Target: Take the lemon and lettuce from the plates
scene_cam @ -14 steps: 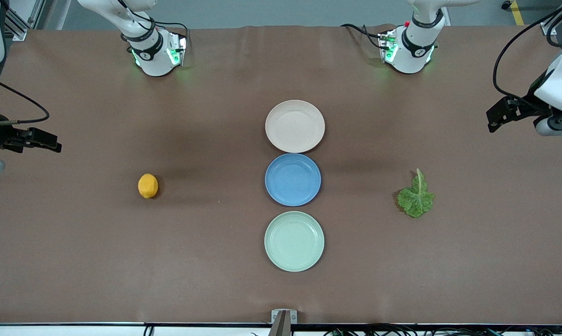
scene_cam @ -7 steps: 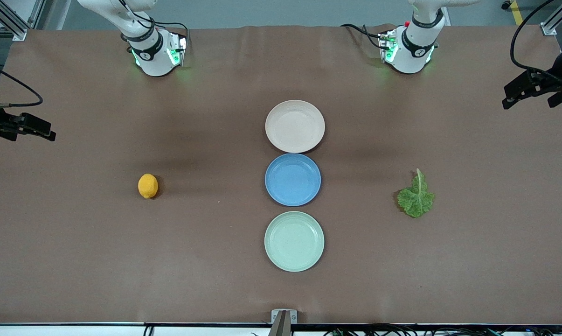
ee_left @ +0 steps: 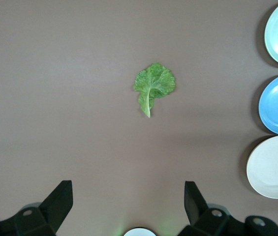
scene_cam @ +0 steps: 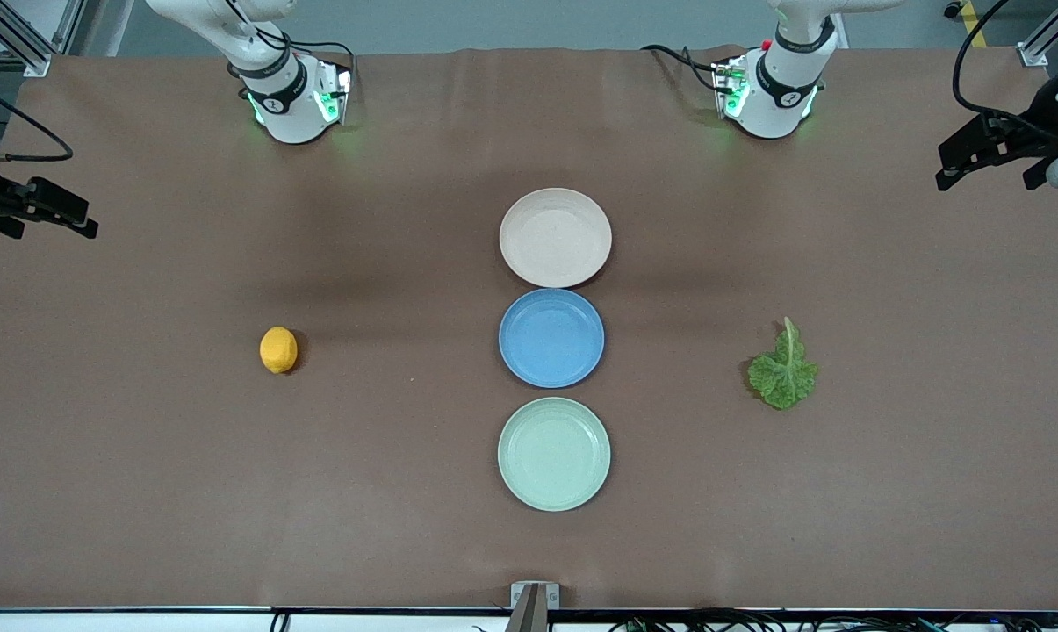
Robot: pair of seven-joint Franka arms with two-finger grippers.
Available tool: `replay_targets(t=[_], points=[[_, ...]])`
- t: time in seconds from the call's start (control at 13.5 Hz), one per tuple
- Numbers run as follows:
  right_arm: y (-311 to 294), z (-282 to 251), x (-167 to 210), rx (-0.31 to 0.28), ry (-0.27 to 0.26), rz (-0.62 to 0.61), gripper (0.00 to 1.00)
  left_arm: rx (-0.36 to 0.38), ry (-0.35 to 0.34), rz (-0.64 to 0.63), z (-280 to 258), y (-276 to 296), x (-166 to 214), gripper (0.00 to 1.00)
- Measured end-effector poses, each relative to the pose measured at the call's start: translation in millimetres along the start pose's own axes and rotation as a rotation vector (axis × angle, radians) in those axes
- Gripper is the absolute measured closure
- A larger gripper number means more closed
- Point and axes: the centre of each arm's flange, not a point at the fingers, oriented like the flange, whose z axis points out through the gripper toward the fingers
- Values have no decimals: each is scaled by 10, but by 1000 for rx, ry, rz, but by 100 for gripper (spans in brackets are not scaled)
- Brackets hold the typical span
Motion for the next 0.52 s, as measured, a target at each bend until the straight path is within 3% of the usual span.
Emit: replay_targets(t=[0.52], points=[[-3, -22, -48, 0, 14, -1, 0, 0, -21, 3, 12, 15, -30, 0]])
